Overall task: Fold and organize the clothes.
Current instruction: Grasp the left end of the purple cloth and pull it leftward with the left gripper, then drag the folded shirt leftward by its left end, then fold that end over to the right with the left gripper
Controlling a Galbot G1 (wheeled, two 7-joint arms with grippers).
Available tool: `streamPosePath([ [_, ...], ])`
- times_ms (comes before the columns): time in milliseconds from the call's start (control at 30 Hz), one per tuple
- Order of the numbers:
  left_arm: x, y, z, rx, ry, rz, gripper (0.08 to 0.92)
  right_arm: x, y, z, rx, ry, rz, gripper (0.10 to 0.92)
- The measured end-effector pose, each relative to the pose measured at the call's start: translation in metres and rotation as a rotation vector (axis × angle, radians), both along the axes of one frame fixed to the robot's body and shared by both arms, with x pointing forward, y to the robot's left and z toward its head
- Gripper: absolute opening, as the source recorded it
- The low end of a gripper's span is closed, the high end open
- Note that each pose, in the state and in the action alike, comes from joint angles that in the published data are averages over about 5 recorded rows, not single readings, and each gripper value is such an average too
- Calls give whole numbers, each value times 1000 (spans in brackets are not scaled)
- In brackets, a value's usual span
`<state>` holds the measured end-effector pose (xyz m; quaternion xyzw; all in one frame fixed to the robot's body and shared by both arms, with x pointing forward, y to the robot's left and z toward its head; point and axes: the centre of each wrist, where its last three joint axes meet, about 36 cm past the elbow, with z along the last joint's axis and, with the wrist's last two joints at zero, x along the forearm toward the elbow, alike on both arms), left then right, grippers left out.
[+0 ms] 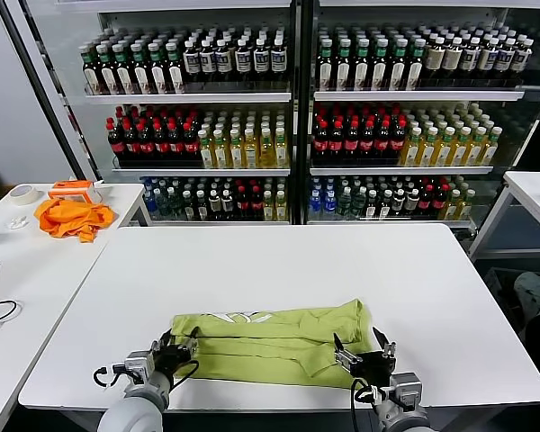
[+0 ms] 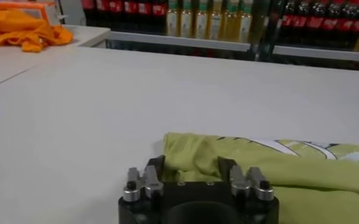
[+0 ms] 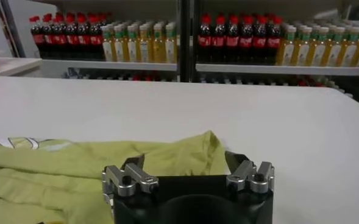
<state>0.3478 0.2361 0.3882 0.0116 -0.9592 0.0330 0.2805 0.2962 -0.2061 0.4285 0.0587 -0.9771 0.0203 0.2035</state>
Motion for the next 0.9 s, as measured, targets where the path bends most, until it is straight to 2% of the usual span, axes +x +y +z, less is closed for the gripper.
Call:
streamPosePath([
  [267, -2, -9, -4, -3, 7, 9, 291, -2, 5, 2, 13, 2, -4, 823],
  [467, -3, -10, -6, 20, -9, -3, 127, -3, 7, 7, 25, -3, -2, 823],
  [567, -4, -7, -5, 66, -23, -4, 97, -2, 6, 11, 32, -5, -4, 823],
  [700, -3, 3, 4, 167, -55, 9, 98, 1, 6, 14, 38, -7, -6, 823],
  [900, 3, 41, 21, 341, -91, 65, 98, 5, 5, 17, 45, -14, -4, 823],
])
